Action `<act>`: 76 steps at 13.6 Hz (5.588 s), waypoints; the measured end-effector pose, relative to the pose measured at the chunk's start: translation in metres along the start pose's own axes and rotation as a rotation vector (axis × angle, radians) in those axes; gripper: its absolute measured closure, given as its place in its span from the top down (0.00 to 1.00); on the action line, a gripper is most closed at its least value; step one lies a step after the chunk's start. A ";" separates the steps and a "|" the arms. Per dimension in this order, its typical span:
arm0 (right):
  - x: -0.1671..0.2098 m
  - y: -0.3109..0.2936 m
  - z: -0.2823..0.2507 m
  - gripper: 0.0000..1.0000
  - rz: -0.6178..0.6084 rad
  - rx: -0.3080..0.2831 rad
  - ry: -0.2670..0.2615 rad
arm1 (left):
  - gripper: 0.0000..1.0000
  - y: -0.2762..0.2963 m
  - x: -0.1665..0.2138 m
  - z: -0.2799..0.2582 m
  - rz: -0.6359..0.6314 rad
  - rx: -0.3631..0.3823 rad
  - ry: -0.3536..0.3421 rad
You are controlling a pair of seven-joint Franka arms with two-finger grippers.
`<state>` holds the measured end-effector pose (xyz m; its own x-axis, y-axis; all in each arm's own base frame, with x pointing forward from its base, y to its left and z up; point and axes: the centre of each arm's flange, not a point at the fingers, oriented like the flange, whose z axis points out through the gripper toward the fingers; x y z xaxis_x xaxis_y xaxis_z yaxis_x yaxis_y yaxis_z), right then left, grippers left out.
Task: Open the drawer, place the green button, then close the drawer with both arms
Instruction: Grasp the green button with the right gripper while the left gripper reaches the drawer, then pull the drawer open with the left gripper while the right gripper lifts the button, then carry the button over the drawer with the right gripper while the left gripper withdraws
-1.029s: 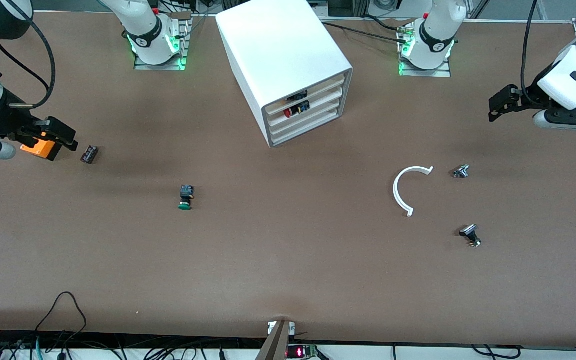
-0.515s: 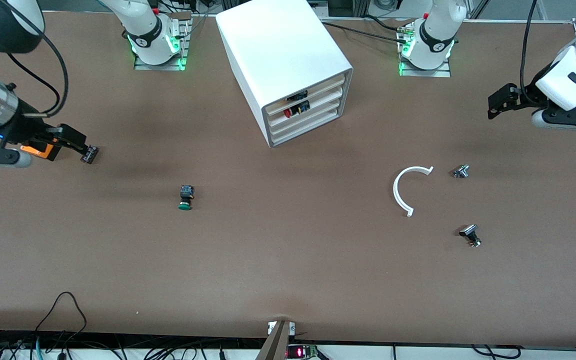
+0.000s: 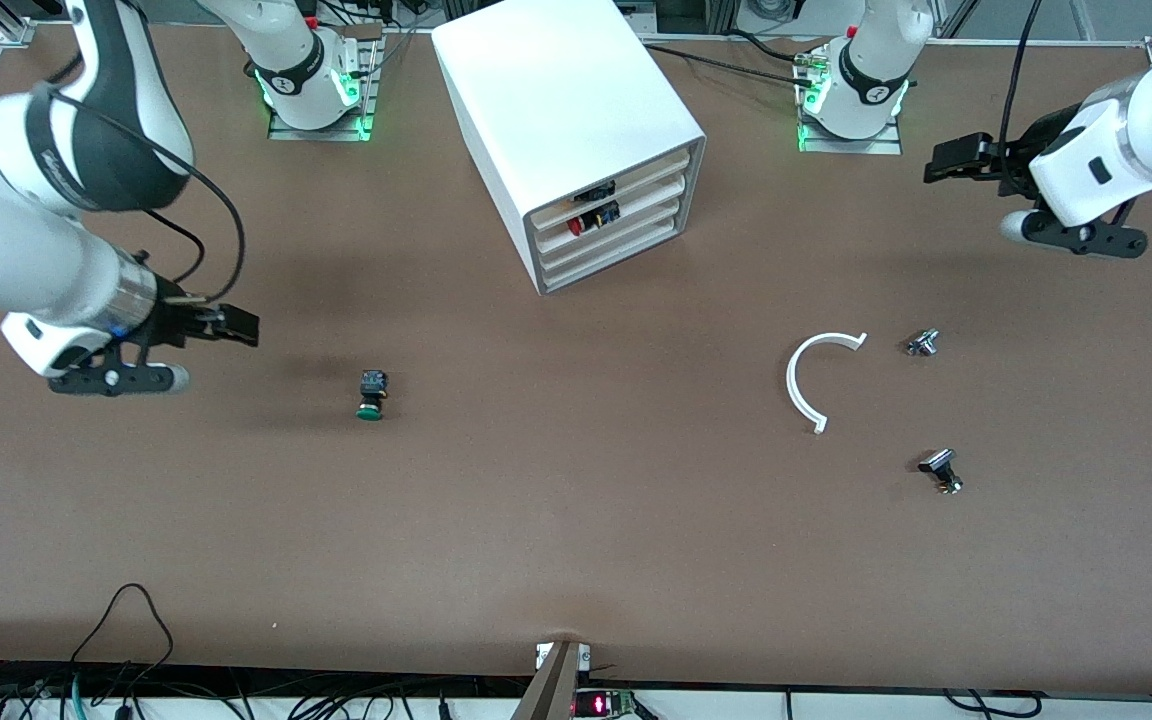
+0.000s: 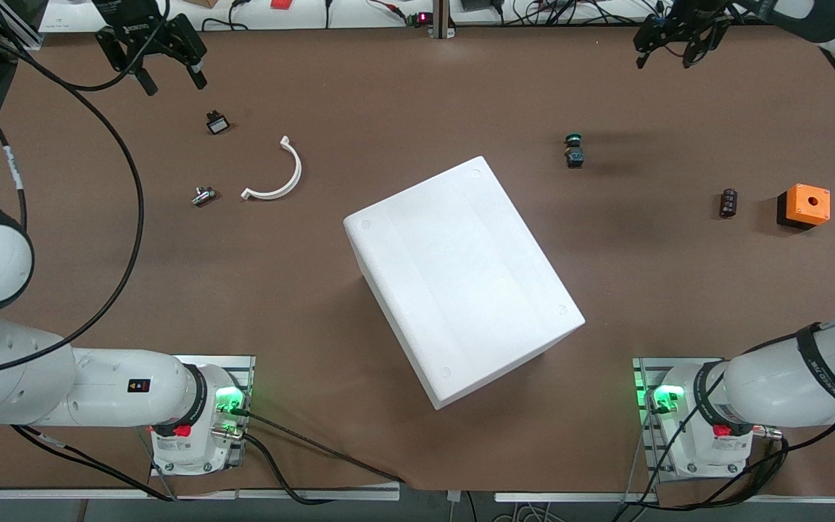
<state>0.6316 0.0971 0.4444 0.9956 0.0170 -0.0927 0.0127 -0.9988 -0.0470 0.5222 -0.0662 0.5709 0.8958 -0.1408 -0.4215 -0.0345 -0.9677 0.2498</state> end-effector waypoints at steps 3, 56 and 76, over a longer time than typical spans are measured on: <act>0.013 -0.015 0.050 1.00 0.015 0.025 0.033 | 1.00 0.006 0.026 0.028 0.053 -0.113 -0.115; 0.002 -0.294 0.063 0.41 0.965 0.205 0.053 | 0.14 0.065 0.163 0.455 0.592 -0.982 0.111; -0.135 -0.522 0.190 0.41 1.219 0.303 0.057 | 0.99 -0.016 0.234 0.253 0.375 -0.662 0.013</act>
<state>0.4727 0.6249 0.2928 0.3478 -0.9173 -0.1940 -0.9309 -0.3132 -0.1882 0.6205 -0.1372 0.2472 0.8817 -0.4290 -0.1963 -0.0683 -0.5278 0.8466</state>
